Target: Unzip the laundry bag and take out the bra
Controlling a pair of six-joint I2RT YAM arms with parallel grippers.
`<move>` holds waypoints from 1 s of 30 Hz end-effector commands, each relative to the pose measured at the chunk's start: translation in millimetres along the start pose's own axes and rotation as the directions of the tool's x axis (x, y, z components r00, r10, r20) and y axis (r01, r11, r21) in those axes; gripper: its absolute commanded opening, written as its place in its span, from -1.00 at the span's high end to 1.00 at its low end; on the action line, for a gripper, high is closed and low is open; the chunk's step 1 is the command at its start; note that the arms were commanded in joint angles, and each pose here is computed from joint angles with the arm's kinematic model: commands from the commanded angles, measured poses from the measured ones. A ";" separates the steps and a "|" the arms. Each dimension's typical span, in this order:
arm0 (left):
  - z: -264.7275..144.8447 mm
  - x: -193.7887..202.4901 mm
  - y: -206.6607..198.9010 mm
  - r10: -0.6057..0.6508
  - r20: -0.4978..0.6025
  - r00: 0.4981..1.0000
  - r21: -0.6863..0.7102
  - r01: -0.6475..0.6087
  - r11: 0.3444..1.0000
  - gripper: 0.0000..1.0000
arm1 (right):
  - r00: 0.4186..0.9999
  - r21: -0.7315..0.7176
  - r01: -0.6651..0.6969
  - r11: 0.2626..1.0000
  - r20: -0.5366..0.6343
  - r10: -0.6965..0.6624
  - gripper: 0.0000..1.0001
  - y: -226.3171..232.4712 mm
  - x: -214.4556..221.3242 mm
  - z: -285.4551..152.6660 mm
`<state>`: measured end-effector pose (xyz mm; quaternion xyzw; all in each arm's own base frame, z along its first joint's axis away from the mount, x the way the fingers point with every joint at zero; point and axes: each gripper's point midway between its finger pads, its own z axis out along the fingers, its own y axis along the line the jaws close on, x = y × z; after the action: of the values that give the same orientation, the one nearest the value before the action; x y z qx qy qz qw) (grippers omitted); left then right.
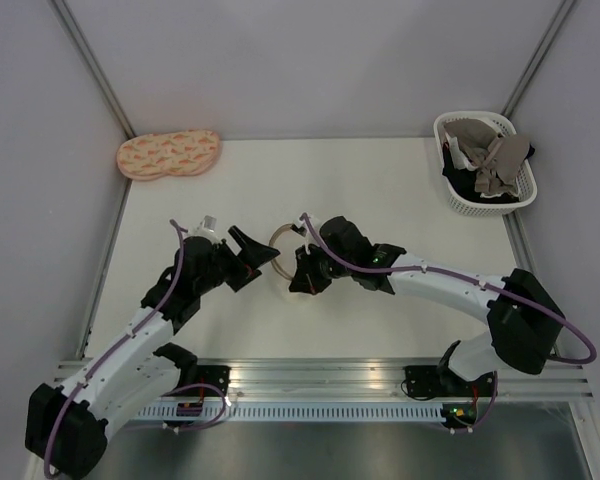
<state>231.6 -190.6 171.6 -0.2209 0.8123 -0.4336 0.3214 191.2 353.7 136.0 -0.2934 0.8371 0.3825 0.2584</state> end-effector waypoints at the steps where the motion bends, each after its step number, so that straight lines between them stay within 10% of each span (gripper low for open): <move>1: 16.7 4.9 -29.3 -0.029 -0.059 0.998 0.144 0.037 0.989 -0.99 | 0.999 -0.166 0.041 0.985 0.029 -0.037 0.99 30.4 -17.1 6.3; 7: 46.9 14.1 -23.9 0.024 -0.158 0.987 0.100 -0.008 0.995 -0.72 | 0.999 -0.180 0.040 0.983 0.023 -0.036 0.99 31.3 -14.9 8.5; 15: 48.2 11.4 -11.9 0.050 -0.123 0.991 0.076 -0.041 0.996 0.95 | 0.999 -0.110 0.047 0.993 -0.002 -0.048 0.99 19.4 -8.3 3.8; 30: 47.6 7.5 -6.0 0.067 -0.103 0.992 0.043 -0.063 0.997 0.95 | 0.987 0.366 0.062 0.928 -0.163 -0.002 0.99 -64.0 36.5 -35.6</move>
<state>251.6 -222.6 136.4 -0.1861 0.8370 -0.4388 0.2687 189.0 312.7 94.3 -0.3009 0.8889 0.2685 0.2172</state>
